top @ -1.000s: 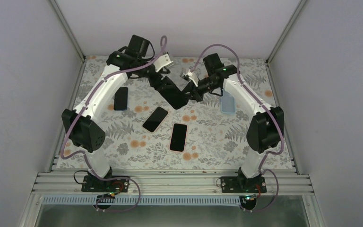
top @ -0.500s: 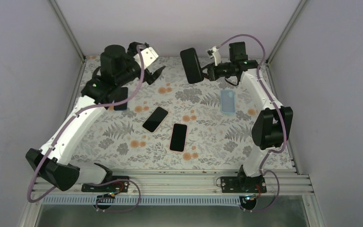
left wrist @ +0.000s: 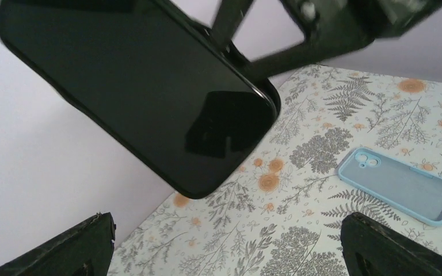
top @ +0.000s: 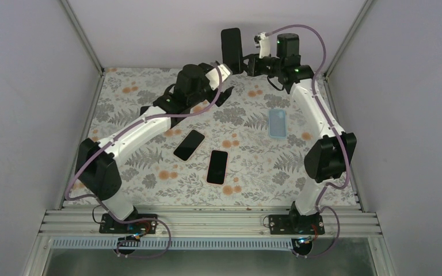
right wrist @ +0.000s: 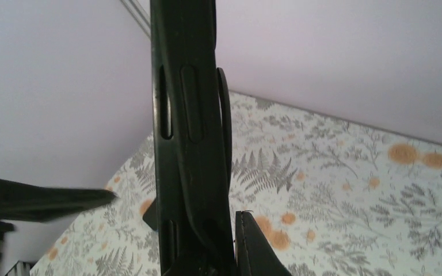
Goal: Take the phone out of the phone case
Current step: Remove the phone case from the phone.
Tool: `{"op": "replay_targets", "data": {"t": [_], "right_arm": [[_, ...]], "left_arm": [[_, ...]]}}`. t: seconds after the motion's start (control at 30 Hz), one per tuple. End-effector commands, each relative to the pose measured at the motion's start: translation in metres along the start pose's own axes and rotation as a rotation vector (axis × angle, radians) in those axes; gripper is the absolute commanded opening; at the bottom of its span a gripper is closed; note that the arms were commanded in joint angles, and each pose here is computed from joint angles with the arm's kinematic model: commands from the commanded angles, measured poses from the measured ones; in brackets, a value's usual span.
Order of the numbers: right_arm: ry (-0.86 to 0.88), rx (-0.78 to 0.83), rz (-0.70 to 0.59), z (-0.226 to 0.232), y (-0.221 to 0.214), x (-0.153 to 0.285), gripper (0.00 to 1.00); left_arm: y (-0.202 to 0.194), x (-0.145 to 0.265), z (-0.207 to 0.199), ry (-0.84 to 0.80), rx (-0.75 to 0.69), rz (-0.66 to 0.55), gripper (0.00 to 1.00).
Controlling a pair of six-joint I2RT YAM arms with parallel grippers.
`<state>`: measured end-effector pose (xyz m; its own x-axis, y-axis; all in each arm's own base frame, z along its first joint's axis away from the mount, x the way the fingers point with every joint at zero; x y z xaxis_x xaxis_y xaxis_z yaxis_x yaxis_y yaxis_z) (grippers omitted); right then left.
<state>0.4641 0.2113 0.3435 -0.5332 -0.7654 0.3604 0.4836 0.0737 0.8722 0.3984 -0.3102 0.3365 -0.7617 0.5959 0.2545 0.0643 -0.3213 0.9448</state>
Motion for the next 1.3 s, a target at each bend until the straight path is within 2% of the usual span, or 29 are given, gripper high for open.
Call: {"op": "replay_targets", "data": {"t": [0.0,0.27,0.53,0.97,1.27], "right_arm": [[-0.013,0.031,-0.110,0.013,0.037,0.007,0.03],[0.005,0.032,-0.102,0.016,0.030,0.001,0.03],[0.019,0.035,-0.103,0.021,0.030,0.001,0.03],[0.033,0.048,-0.102,0.028,0.026,0.004,0.03],[0.029,0.050,-0.117,0.037,0.031,0.010,0.03]], "left_arm": [[0.030,-0.008,0.005,0.019,0.066,-0.098,0.96],[0.036,-0.021,0.008,0.030,0.105,-0.124,0.96],[0.028,-0.039,0.006,0.028,0.120,-0.077,0.95],[0.035,-0.033,0.018,0.095,0.155,-0.094,0.93],[0.025,-0.038,0.023,0.194,0.123,-0.064,0.92]]}}
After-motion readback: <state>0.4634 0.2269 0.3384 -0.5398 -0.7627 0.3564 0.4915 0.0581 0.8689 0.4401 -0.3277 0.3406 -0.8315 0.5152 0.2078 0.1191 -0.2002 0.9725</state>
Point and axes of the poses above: each gripper's point midway between its finger pads, its own x axis back along the fingers, its own z axis along the line the jaws close on, y = z × x, the point moved 2 cm from there along x, back along the fingers, and after that the axes turned 7 degrees about x, right-handed, at the moved point
